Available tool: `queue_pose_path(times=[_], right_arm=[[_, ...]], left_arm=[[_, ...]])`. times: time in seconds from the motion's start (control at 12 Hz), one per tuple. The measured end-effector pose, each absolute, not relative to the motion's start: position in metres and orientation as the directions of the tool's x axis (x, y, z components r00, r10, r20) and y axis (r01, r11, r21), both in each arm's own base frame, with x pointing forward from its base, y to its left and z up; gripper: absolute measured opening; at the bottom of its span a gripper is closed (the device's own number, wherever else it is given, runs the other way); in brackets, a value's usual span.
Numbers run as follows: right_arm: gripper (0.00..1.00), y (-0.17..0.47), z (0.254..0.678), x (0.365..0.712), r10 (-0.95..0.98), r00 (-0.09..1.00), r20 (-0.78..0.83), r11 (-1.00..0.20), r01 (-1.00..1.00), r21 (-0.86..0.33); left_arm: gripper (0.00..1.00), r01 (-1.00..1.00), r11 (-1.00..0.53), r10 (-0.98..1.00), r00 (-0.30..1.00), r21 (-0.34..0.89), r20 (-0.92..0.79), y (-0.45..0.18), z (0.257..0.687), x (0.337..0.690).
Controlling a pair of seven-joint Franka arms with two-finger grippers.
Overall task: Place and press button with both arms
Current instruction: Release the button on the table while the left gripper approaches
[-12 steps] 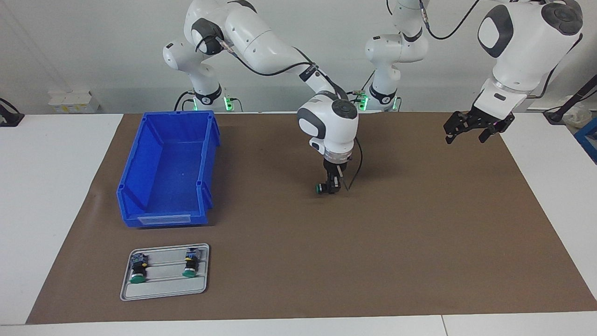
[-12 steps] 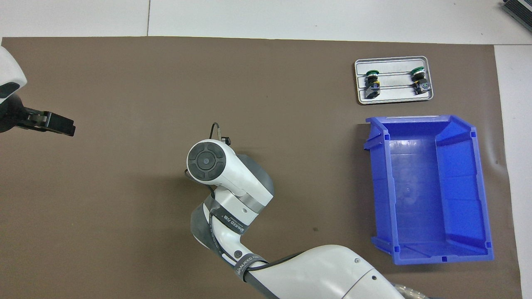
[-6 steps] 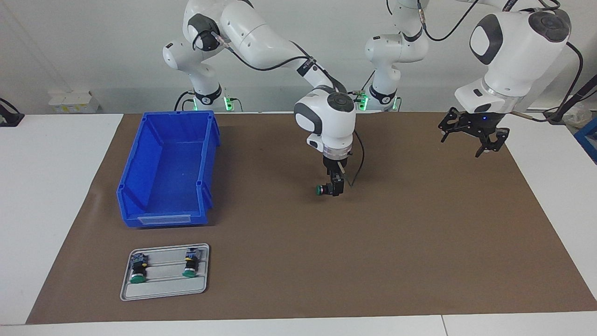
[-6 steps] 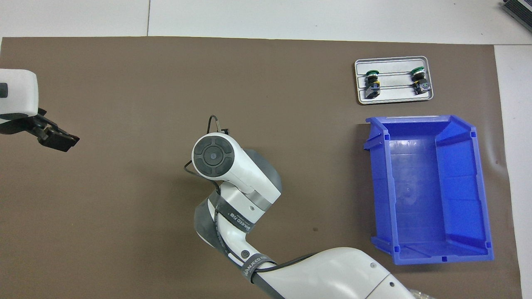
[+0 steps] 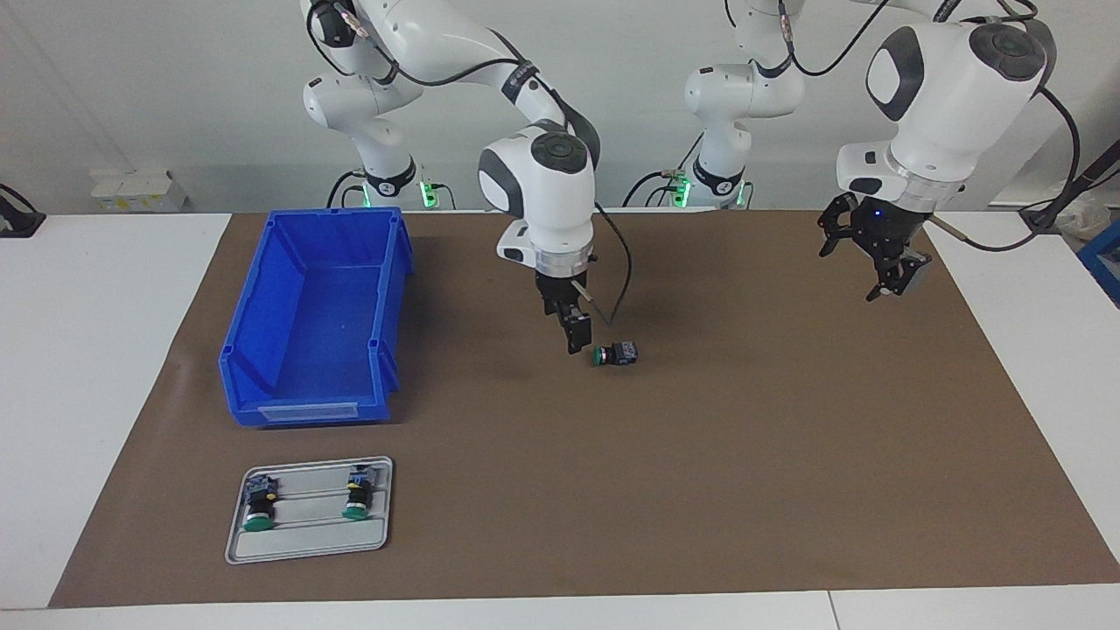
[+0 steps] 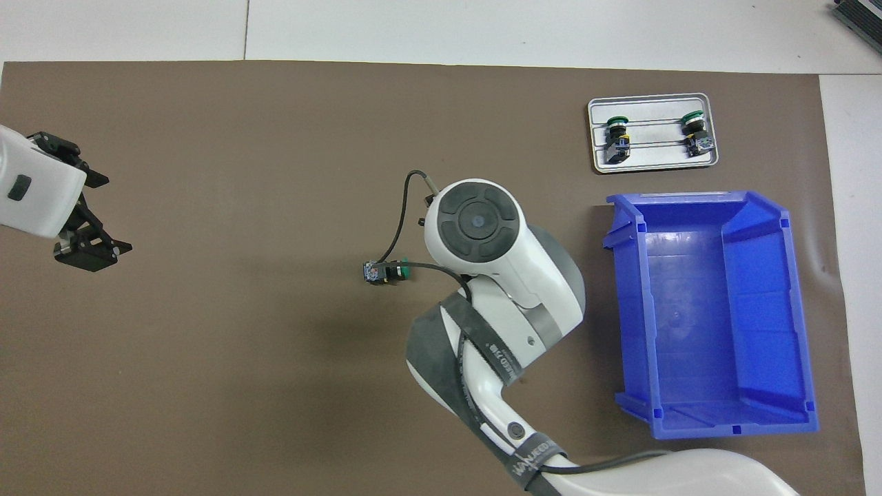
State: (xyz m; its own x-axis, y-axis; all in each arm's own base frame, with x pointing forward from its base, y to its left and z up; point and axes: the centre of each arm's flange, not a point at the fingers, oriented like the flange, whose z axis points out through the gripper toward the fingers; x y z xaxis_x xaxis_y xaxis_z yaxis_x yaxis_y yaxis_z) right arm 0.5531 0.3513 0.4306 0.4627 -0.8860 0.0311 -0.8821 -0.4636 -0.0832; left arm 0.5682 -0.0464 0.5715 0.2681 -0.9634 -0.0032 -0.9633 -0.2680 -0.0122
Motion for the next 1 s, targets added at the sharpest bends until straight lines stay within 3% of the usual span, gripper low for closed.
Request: queue_pose_path(times=[0.25,0.67,0.83,1.0], right_arm=[[1.00,0.277,0.478,0.550,-0.817,0.574,0.050,-0.576,-0.817,-0.036],[1.00,0.134,0.554,0.536,-0.613,0.790,0.025,-0.790,-0.613,-0.018],[1.00,0.090,0.566,0.541,-0.509,0.860,0.035,-0.861,-0.508,-0.019],[1.00,0.069,0.584,0.546,-0.407,0.912,0.051,-0.913,-0.407,-0.022]], left_arm=[[1.00,-0.997,-0.083,-0.997,0.083,-0.006,-0.006,-0.049,0.571,0.567],[1.00,-1.000,0.000,-1.000,0.000,0.009,-0.009,-0.076,0.571,0.559],[0.93,-1.000,0.009,-1.000,-0.009,0.009,-0.009,-0.081,0.571,0.558],[0.77,-1.000,0.021,-1.000,-0.021,0.017,-0.009,-0.087,0.565,0.555]])
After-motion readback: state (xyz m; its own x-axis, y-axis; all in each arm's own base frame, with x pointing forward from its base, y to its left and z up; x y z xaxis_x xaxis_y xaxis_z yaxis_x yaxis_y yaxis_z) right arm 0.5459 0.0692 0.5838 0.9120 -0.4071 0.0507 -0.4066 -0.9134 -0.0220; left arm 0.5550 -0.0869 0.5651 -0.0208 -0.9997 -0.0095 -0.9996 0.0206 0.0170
